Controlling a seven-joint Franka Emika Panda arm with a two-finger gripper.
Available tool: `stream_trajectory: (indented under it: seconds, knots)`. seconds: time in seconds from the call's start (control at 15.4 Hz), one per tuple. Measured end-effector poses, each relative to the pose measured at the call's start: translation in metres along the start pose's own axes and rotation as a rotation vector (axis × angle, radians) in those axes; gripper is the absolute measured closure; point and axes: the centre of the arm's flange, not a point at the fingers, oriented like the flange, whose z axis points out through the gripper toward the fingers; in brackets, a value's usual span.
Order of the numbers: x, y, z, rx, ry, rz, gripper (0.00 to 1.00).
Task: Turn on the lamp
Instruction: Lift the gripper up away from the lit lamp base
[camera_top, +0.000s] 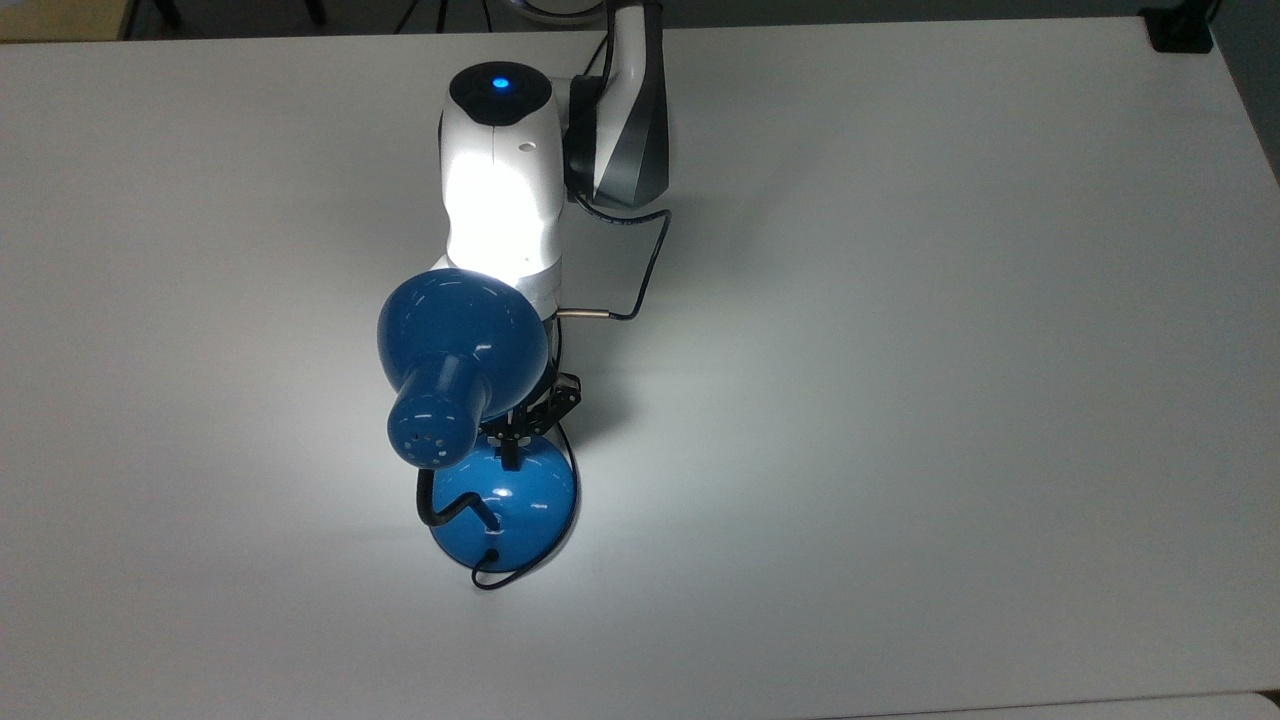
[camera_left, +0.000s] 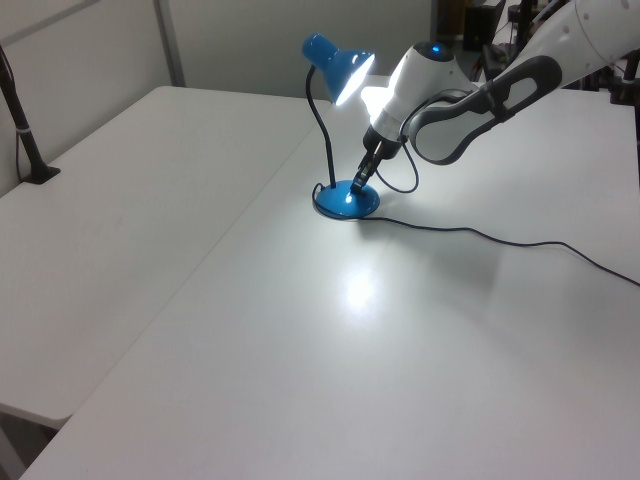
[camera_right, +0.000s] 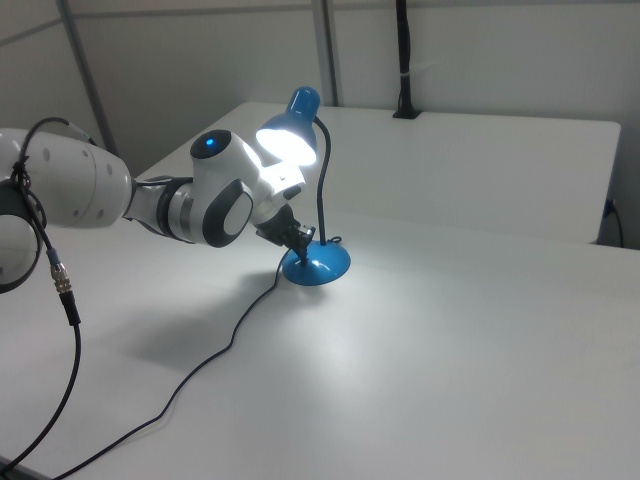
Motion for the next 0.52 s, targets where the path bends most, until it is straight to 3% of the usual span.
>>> stream_trajectory:
  seconds: [0.2, 0.52]
  knots:
    - [-0.005, 0.003, -0.017, 0.009, -0.026, 0.013, 0.99]
    - [-0.012, 0.018, -0.107, 0.065, -0.246, 0.047, 0.98]
